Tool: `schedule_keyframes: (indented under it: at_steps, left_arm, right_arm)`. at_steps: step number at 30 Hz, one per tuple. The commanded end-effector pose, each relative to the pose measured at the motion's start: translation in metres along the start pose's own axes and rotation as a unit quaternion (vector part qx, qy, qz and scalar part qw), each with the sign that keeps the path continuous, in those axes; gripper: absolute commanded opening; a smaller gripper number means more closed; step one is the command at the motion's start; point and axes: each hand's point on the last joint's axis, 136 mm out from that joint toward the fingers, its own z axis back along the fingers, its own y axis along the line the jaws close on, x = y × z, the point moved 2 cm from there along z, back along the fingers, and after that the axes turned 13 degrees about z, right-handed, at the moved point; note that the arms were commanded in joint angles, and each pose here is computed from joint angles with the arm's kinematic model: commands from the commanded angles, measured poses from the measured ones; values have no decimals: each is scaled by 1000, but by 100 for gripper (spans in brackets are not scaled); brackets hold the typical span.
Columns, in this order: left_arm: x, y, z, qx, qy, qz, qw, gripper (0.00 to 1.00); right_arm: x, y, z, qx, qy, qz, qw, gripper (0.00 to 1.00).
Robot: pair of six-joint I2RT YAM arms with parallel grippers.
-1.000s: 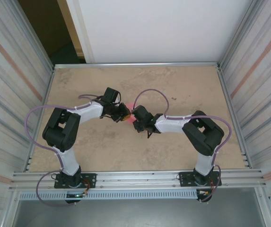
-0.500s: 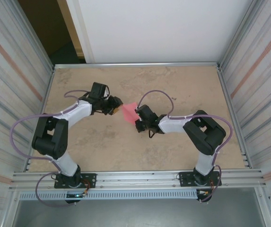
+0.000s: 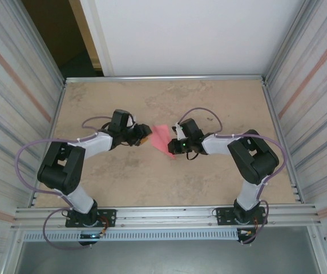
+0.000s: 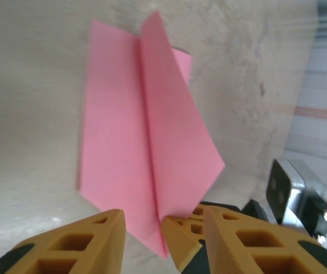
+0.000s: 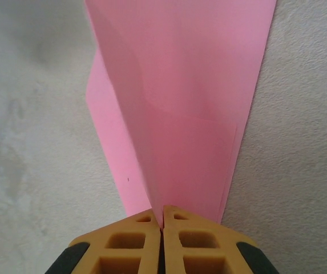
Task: Fold a paper plane with a square sheet of paper (pick it up from the middle)
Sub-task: Fourth fold the wing at the center of the table.
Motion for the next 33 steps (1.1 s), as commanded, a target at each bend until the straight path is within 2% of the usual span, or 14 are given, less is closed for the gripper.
schedule_keyframes:
  at_steps: [1, 6, 15, 24, 33]
  left_arm:
    - [-10, -10, -11, -31, 21, -43, 998, 43]
    - [-21, -9, -24, -32, 38, -75, 996, 48]
    - [-27, -1, -38, -27, 63, -90, 994, 54]
    - [-27, -6, -45, -15, 76, -107, 991, 54]
    - [-26, 5, -57, 19, 86, -98, 991, 54]
  right_arm:
    - [3, 12, 6, 65, 2, -30, 997, 10]
    - [3, 8, 5, 95, 3, -55, 994, 9]
    - [-2, 1, -2, 127, 11, -86, 988, 9]
    - [-5, -3, -3, 138, 14, -97, 986, 10]
    - [-10, -5, -8, 136, 22, -100, 985, 11]
